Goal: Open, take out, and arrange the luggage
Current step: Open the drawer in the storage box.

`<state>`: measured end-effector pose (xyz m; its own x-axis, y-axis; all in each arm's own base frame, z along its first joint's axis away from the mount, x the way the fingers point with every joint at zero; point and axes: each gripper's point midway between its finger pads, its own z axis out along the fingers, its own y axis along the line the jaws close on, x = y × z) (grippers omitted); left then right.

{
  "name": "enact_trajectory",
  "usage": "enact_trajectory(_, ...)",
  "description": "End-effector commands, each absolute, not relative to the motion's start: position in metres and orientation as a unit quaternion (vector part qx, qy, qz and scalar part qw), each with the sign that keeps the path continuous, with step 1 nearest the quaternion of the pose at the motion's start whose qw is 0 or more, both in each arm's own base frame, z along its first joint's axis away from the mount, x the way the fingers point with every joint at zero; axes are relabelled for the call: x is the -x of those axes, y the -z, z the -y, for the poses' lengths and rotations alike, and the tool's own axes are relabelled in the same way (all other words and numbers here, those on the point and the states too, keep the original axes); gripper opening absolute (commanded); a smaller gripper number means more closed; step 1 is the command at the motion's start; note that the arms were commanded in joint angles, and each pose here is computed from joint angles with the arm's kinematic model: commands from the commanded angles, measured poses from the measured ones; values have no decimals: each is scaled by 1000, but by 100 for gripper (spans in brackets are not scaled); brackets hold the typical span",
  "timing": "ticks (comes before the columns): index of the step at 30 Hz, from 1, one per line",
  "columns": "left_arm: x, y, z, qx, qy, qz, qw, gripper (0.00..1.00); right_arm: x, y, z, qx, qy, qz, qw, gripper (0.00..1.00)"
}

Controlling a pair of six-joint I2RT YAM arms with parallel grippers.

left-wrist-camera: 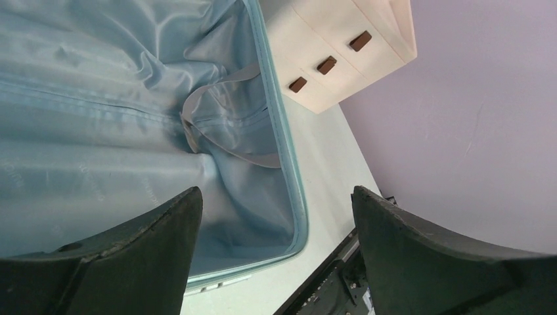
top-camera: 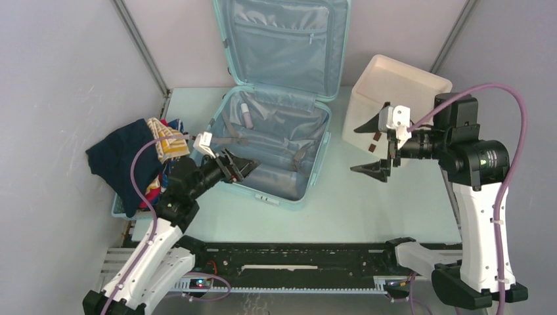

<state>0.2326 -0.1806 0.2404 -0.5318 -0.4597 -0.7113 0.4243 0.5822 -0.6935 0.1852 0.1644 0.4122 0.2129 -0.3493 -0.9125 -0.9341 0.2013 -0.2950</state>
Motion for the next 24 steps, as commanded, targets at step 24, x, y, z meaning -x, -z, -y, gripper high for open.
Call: enact_trajectory(24,-232,-526,208,91,534,-638,548,100,-208,-340,-131,424,-375,-650,507,100)
